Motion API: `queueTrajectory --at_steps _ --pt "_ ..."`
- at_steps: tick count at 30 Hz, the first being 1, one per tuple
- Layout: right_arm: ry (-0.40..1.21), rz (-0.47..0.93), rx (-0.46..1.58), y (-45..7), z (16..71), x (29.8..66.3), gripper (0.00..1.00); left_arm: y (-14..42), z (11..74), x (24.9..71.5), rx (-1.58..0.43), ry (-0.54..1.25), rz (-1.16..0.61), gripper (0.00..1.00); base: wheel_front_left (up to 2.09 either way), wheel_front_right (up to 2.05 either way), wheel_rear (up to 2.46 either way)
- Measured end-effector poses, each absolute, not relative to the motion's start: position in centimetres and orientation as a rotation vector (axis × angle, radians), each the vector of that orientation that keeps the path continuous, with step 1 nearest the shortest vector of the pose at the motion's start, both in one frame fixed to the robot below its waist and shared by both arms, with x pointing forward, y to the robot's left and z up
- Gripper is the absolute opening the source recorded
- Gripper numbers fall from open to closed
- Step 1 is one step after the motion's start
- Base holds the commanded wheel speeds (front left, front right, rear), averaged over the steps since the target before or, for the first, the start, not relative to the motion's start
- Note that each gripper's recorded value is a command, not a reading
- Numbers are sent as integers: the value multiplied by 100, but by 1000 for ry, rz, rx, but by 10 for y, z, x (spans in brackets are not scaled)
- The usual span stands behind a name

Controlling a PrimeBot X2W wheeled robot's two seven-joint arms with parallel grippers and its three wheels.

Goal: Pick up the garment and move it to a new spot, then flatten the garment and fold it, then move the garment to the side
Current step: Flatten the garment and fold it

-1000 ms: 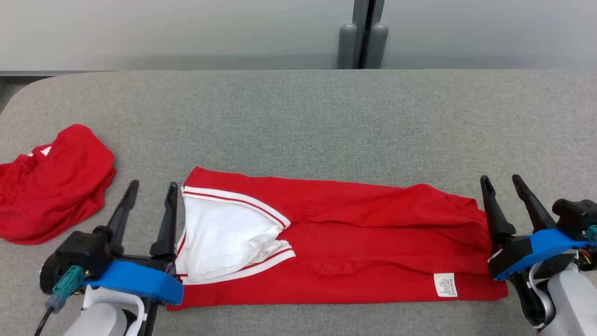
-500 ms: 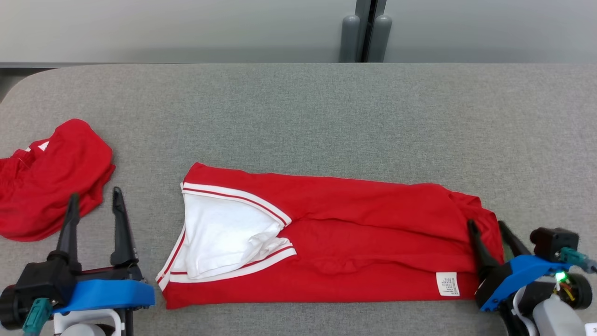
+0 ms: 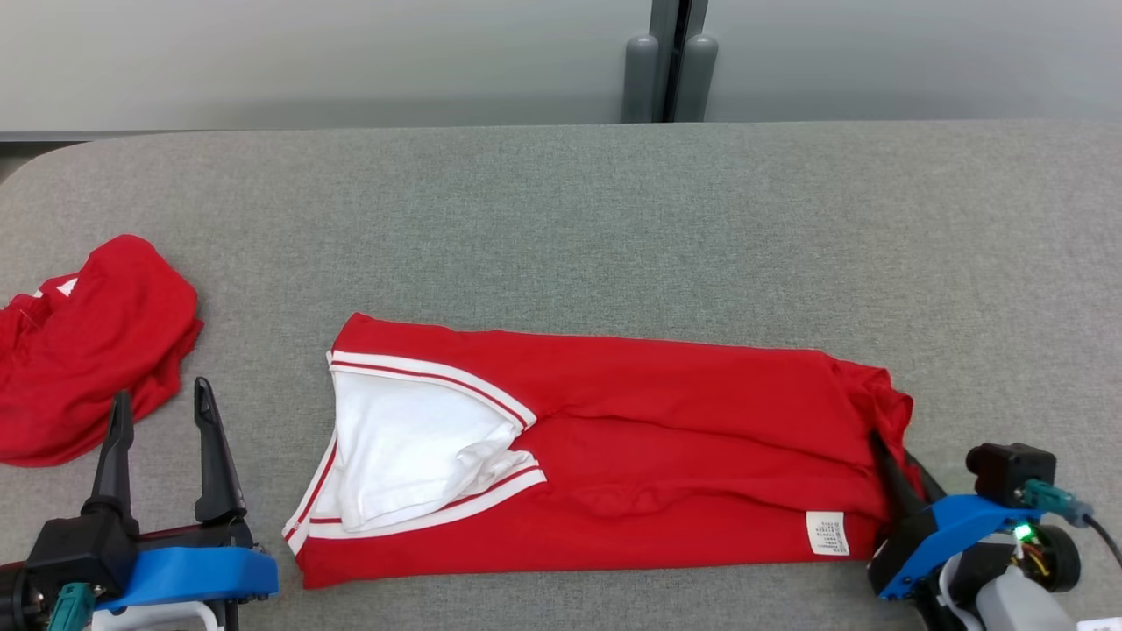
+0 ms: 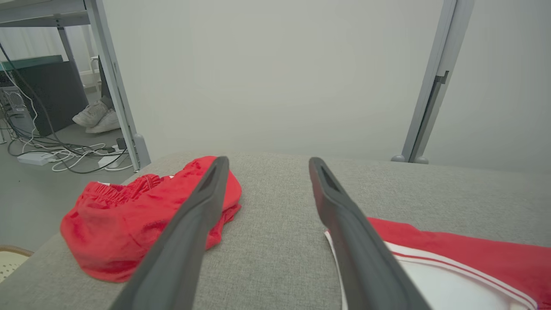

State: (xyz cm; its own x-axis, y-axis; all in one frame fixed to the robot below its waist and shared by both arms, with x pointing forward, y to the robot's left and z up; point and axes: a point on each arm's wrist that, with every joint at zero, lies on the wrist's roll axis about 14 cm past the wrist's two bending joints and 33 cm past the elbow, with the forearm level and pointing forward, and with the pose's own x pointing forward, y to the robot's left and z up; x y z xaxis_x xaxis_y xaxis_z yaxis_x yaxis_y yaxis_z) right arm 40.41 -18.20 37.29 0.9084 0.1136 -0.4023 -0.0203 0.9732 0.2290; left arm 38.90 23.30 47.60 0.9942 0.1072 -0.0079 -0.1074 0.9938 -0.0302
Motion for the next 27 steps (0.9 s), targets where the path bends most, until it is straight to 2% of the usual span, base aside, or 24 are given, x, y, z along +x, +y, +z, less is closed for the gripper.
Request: queueTrajectory --at_steps 9,14,21,26,27 --pt "333 -85 134 -268 407 416 0 232 477 388 -16 2 100 100 0 0 0" --pt "317 -103 80 -288 421 419 0 231 477 388 -16 1 98 100 0 0 0" --pt "295 -31 88 -259 431 428 0 225 474 388 -26 6 85 100 0 0 0" --pt "284 76 129 -211 434 434 0 224 471 387 -31 18 82 100 0 0 0" --pt "272 130 154 -186 438 437 0 225 470 386 -32 20 83 100 0 0 0"
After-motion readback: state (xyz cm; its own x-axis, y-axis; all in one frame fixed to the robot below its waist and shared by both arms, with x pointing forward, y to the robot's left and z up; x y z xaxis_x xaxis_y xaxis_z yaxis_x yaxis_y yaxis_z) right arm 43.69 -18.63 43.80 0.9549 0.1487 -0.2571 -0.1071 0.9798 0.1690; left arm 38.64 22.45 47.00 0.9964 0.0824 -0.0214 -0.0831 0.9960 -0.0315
